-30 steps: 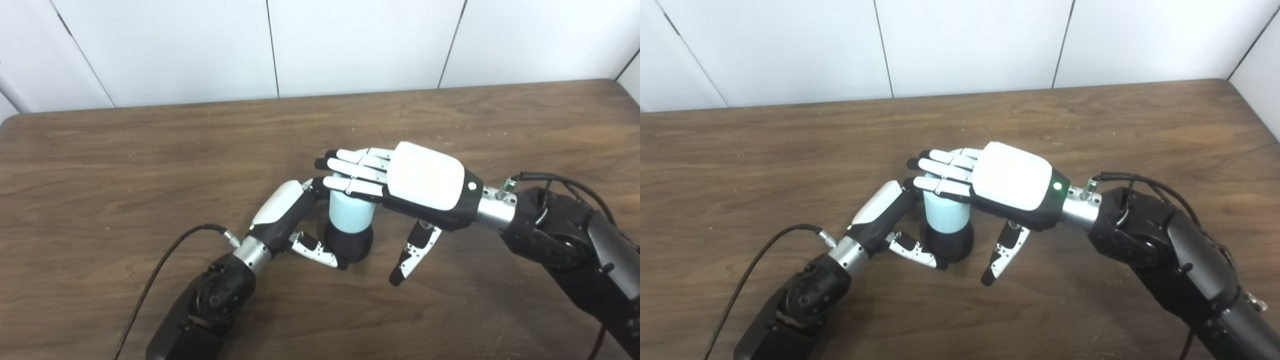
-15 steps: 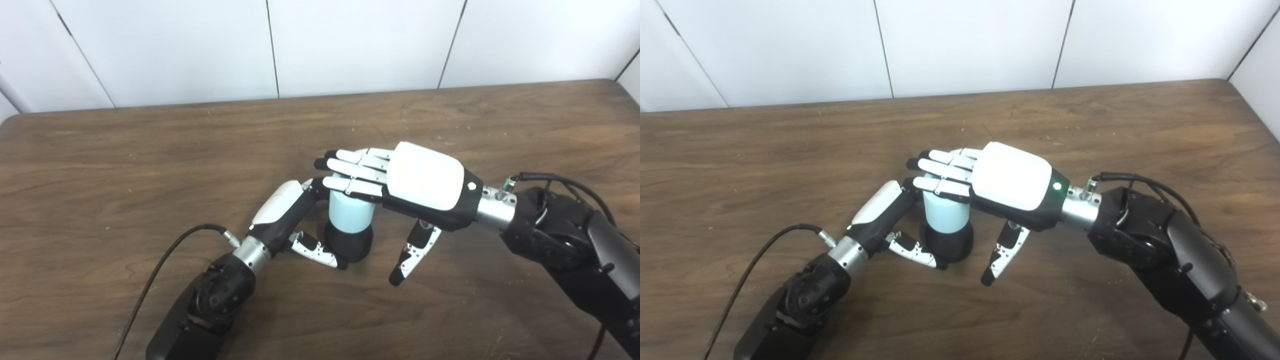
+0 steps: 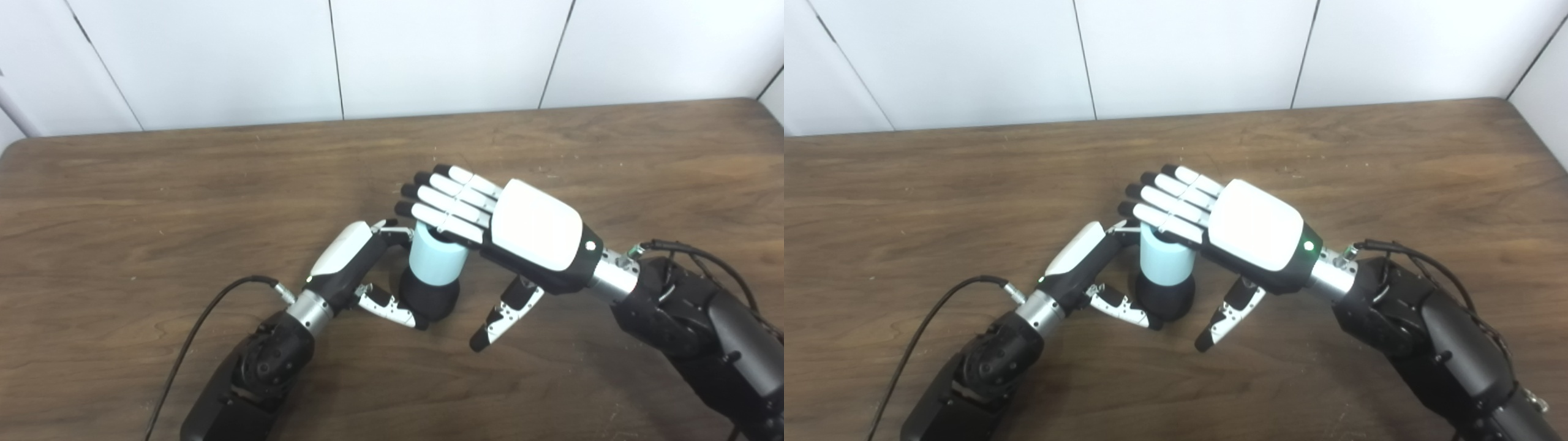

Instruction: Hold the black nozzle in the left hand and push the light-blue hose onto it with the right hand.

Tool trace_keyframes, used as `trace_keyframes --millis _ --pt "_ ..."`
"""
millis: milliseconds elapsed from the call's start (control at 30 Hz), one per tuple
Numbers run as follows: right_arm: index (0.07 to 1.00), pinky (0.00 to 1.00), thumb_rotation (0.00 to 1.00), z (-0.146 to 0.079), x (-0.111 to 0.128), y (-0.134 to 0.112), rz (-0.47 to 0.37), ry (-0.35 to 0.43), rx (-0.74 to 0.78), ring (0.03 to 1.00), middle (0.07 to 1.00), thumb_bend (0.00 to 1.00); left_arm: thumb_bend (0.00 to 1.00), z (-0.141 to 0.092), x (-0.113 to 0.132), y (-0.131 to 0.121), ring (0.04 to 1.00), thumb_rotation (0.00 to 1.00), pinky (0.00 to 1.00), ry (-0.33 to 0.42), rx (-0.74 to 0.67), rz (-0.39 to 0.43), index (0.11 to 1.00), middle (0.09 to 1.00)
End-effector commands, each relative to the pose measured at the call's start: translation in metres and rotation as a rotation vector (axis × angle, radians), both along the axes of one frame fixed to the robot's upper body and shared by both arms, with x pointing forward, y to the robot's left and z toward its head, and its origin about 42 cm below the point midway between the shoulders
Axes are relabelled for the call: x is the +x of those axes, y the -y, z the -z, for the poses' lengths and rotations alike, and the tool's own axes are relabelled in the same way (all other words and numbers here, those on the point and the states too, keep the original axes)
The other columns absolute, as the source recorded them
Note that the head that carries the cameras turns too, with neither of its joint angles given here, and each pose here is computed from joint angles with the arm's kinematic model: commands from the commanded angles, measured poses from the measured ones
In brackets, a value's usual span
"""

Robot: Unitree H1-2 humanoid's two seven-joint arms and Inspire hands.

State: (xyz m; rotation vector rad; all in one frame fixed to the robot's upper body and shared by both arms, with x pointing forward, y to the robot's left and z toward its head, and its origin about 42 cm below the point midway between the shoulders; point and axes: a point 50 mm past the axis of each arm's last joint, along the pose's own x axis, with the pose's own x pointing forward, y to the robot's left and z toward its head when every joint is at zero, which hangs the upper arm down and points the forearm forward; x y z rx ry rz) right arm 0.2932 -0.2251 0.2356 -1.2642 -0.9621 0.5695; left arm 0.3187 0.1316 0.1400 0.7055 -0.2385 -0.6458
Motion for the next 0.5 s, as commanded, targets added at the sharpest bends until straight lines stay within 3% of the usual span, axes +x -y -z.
trace_keyframes --millis 0,200,467 --pt "1.0 1.0 0.64 -0.013 0.003 0.002 0.002 0.049 0.056 1.0 1.0 0.91 0.52 0.019 -0.006 -0.004 0.749 0.07 0.96 -0.082 0.07 0.023 0.484 0.597" --pt "1.0 1.0 0.59 -0.018 0.002 0.003 0.085 0.032 0.195 1.0 1.0 0.93 0.52 0.02 -0.006 -0.003 0.749 0.07 0.96 -0.082 0.071 0.025 0.484 0.602" --pt "1.0 1.0 0.56 -0.002 -0.004 0.01 0.229 -0.039 0.381 1.0 1.0 0.93 0.52 0.019 -0.006 -0.004 0.75 0.07 0.96 -0.084 0.07 0.022 0.484 0.603"
